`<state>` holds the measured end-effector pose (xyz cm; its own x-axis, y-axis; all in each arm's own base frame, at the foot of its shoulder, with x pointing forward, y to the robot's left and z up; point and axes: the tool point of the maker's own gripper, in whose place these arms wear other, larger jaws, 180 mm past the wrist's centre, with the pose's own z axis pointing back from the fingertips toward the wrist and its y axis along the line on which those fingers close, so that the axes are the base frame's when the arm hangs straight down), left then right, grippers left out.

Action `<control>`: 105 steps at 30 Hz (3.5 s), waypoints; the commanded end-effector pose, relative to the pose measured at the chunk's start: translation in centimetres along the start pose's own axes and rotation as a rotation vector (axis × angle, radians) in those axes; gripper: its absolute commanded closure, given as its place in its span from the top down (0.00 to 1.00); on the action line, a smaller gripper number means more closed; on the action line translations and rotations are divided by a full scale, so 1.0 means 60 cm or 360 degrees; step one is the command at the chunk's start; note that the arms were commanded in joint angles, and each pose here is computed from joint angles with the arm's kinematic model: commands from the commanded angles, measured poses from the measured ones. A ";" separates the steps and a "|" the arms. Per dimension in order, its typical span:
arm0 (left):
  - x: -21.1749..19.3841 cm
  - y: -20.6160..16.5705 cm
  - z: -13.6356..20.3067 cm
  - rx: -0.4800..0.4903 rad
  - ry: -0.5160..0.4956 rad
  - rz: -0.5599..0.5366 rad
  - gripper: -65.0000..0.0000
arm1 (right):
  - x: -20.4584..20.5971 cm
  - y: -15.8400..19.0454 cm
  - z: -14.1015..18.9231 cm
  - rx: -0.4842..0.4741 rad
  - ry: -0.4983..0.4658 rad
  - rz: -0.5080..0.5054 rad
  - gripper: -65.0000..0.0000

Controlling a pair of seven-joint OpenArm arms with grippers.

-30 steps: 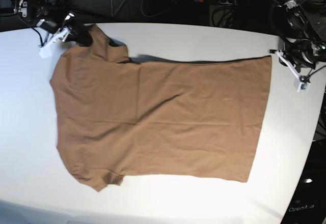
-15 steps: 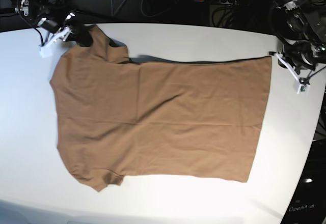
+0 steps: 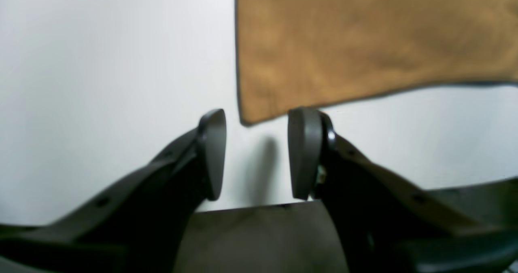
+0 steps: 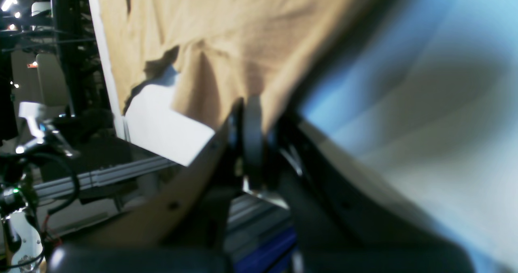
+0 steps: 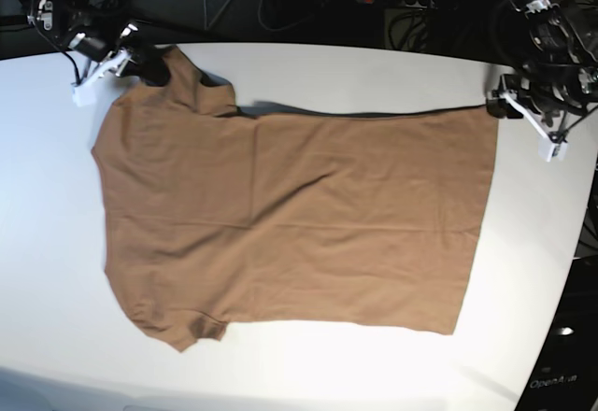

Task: Fold the T-shirt properly
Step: 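Move the left gripper down to the shirt's hem corner by the collar side, then close both grippers on the shirt's collar-side edge corners, then lift the collar-side edge with both grippers and fold it over the shirt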

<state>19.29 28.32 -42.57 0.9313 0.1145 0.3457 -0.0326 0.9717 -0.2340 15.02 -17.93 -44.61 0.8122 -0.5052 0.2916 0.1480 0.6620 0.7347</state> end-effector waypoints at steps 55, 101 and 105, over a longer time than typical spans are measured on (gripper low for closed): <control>0.025 -0.001 -0.020 -0.0095 -0.0060 0.0118 0.04 | 0.054 0.010 -0.018 -0.0054 0.0068 0.0318 0.02; 0.135 0.025 0.024 0.0077 -0.0247 -0.0018 0.04 | 0.217 0.135 -0.061 0.0071 -0.0025 0.0860 0.01; 0.144 0.025 0.031 0.0090 -0.0263 -0.0032 0.04 | 0.214 0.128 -0.069 0.0009 0.0007 0.0918 0.01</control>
<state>26.37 30.32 -39.10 0.8670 0.1364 0.4792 -0.0430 0.9787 -0.2007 28.24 -16.60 -38.92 0.7884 -0.0570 0.6125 -0.3062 0.8273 0.4711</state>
